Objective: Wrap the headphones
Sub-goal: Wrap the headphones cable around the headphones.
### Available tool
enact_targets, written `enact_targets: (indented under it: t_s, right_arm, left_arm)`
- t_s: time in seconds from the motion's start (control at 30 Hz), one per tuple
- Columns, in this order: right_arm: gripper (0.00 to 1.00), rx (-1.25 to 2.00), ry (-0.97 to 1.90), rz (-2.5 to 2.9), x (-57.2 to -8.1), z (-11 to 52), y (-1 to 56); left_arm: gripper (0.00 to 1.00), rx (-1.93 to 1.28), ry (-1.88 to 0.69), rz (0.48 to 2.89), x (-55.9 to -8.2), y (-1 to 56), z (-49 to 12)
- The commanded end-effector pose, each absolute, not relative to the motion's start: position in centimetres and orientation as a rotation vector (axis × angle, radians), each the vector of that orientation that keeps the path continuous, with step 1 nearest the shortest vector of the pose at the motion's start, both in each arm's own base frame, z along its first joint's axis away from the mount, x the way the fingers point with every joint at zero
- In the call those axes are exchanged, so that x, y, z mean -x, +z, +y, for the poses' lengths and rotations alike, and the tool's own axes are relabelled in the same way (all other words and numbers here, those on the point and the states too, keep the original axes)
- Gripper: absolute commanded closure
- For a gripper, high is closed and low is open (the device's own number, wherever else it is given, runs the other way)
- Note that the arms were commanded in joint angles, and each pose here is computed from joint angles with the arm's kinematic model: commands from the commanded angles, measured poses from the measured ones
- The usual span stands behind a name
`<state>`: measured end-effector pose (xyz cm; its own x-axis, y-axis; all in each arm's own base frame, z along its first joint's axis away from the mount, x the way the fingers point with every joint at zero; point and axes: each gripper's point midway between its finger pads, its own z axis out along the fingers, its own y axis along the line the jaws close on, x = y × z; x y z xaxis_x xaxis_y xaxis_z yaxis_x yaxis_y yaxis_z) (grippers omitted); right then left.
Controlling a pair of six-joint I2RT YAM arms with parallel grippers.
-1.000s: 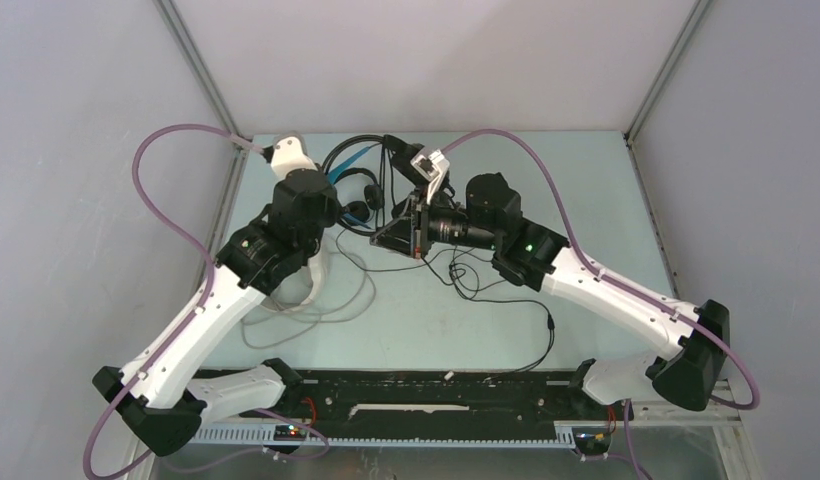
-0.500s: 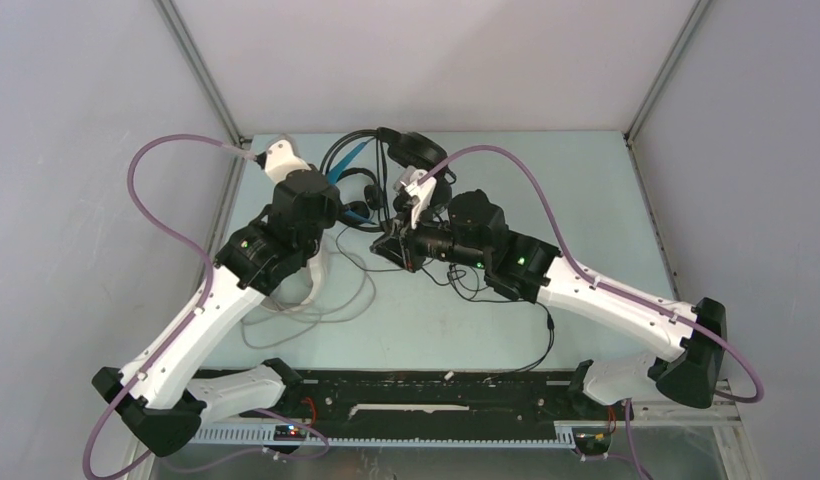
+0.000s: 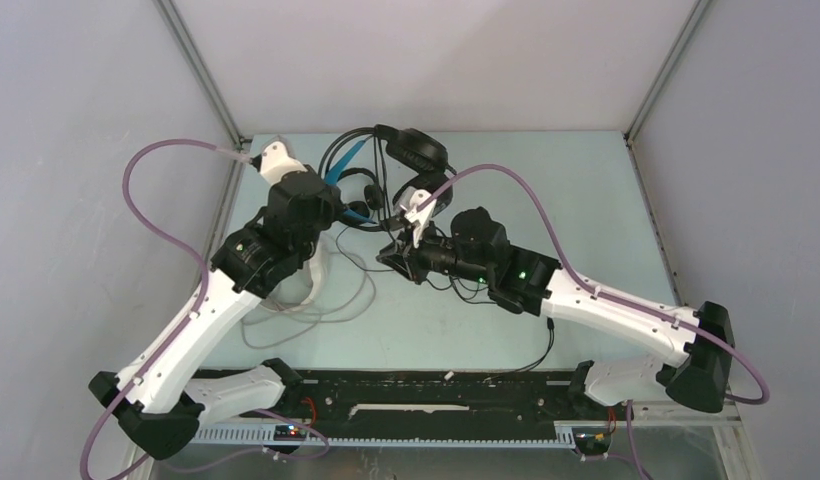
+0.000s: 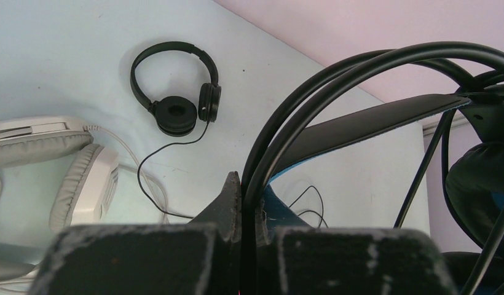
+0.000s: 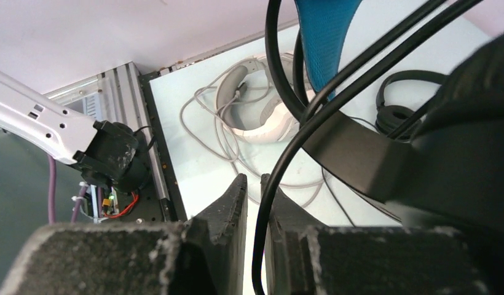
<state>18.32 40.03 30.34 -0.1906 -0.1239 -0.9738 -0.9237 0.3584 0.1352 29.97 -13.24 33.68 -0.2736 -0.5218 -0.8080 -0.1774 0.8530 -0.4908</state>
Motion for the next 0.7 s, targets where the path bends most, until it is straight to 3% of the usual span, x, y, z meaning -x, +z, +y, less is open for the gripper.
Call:
enact_targets:
  t_s: [0.0,0.67]
  right_arm:
    - [0.83,0.940,0.953,1.437,-18.3,39.2,33.8]
    - [0.77,0.897,0.969,1.335,-17.2,36.9,30.5]
  left_arm:
    - [1.00,0.640,-0.581,1.617,-29.3,41.8,-12.7]
    - [1.00,0.628,-0.881,1.576,-27.6,45.3,-15.4]
